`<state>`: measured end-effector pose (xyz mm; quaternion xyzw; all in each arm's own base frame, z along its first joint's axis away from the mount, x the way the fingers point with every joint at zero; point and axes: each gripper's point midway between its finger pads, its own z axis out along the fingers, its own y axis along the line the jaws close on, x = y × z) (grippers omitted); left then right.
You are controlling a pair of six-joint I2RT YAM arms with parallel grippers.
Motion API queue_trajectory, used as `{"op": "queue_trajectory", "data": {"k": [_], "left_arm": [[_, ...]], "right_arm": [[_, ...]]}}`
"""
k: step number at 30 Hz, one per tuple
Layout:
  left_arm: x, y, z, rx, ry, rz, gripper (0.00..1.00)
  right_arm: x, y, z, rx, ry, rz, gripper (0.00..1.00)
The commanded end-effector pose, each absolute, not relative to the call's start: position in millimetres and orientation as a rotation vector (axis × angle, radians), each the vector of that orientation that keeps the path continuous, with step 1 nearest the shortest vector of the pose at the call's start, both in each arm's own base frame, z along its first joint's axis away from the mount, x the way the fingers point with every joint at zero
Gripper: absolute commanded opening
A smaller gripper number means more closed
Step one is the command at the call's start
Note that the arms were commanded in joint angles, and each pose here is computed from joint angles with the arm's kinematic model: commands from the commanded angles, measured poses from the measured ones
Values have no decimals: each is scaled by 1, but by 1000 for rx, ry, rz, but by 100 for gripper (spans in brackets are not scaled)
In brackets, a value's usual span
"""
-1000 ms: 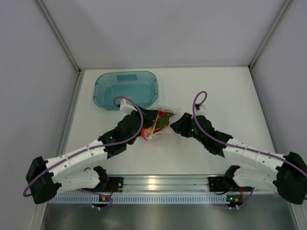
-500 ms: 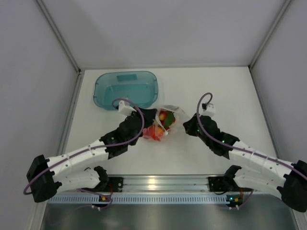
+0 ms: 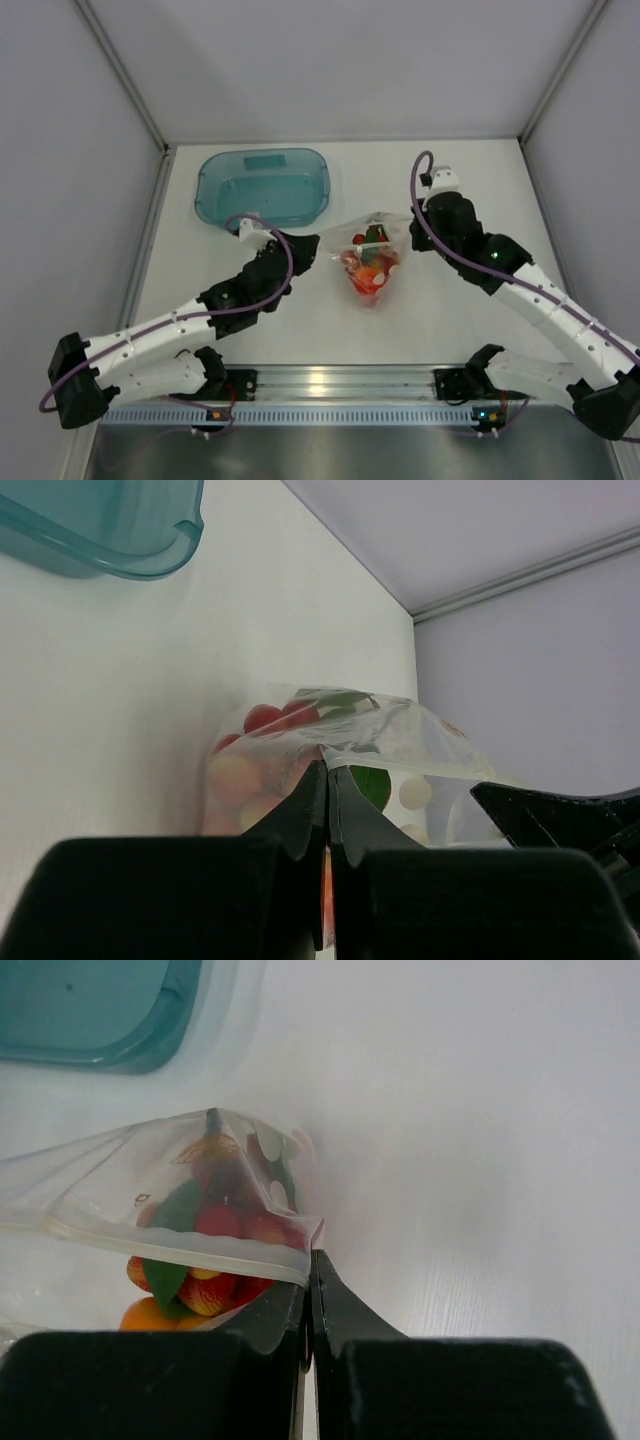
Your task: Open the zip-top bag and remove the fake food
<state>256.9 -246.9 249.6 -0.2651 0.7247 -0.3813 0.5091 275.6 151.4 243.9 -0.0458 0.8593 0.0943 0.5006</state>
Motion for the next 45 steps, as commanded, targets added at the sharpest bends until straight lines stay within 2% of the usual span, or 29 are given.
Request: {"op": "queue_trajectory", "data": {"k": [1, 4, 12, 15, 18, 19, 22, 25, 33, 40, 45], "left_arm": [[266, -206, 230, -693, 1730, -708, 0], [262, -225, 226, -605, 1801, -761, 0], [246, -237, 239, -383, 1847, -806, 0], [242, -224, 247, -362, 1829, -779, 8], [240, -208, 256, -341, 1821, -702, 20], [238, -205, 262, -325, 1822, -690, 30], [233, -208, 277, -221, 1816, -698, 48], [229, -213, 295, -141, 1824, -707, 52], [219, -238, 325, -23, 1819, -821, 50], [230, -262, 306, -27, 1888, -818, 32], [230, -273, 291, -42, 1927, -804, 30]], "right_arm": [[273, 108, 252, -188, 2136, -44, 0], [262, 147, 254, -359, 2162, -25, 0], [251, 198, 271, -488, 2154, -163, 0], [250, 224, 271, -548, 2151, -188, 0], [251, 242, 271, -592, 2142, -227, 0], [252, 248, 265, -616, 2151, -247, 0], [254, 258, 267, -616, 2148, -240, 0], [254, 272, 266, -608, 2143, -216, 0], [254, 296, 281, -521, 2111, -32, 0], [250, 300, 287, -450, 2081, 92, 0], [254, 302, 283, -402, 2065, 113, 0]]}}
